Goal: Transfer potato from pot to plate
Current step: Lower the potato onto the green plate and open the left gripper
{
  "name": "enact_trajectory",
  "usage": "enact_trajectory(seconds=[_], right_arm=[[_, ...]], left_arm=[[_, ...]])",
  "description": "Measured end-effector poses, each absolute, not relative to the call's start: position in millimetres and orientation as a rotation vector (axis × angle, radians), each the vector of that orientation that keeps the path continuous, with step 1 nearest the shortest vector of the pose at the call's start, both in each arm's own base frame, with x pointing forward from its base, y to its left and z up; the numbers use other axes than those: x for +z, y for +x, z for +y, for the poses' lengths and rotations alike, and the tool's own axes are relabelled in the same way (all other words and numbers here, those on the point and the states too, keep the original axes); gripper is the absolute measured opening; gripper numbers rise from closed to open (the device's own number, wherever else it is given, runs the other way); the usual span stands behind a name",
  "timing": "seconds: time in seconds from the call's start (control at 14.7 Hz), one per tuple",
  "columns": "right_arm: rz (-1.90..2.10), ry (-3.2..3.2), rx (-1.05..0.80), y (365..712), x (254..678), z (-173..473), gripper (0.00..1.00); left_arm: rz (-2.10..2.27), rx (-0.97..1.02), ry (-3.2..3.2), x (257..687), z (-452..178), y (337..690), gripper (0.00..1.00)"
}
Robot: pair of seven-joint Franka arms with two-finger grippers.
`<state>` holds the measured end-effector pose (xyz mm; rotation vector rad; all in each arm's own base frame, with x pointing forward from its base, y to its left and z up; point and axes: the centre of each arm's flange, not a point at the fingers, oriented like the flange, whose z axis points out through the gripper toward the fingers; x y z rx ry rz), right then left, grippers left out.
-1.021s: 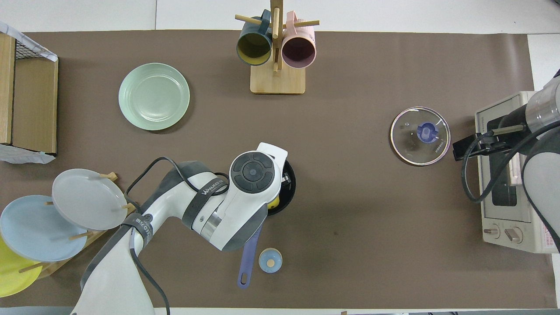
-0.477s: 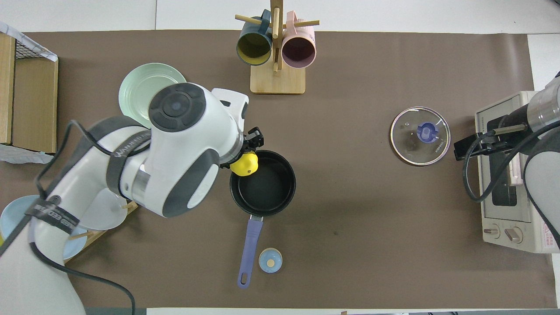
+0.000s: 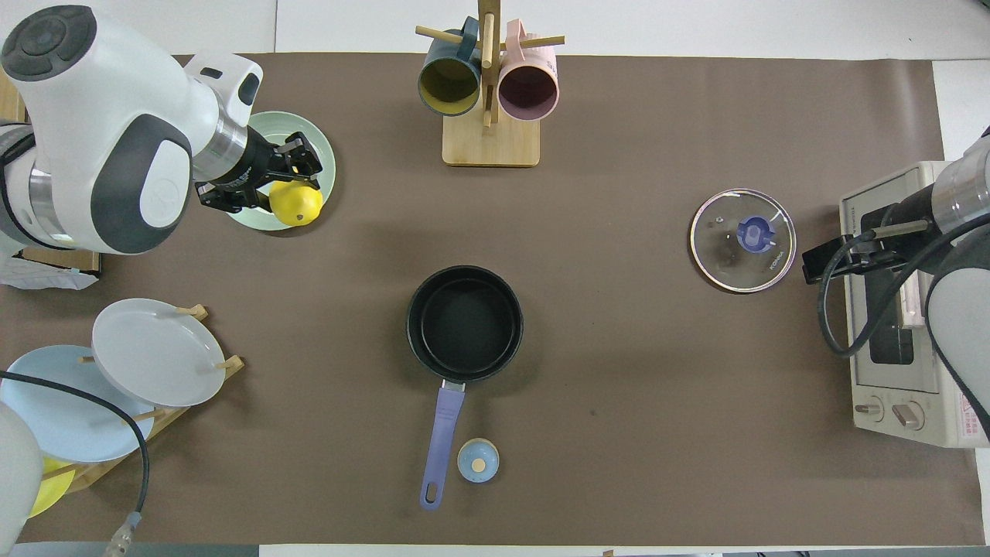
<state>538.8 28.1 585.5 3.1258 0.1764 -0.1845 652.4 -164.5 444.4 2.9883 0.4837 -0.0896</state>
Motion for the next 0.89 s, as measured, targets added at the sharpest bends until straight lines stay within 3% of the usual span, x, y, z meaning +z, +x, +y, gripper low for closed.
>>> enact_trajectory(seconds=[0.34, 0.82, 0.89], right_arm=[[0.176, 3.126, -0.184, 539, 586, 28, 1.0], [0.176, 3.126, -0.184, 539, 586, 28, 1.0], [0.176, 3.126, -0.185, 539, 586, 28, 1.0]], left_arm=[[0.331, 0.008, 3.032, 364, -120, 703, 0.67], [0.262, 0.006, 3.044, 337, -128, 698, 0.67], [0.251, 0.008, 3.05, 337, -128, 698, 0.72]])
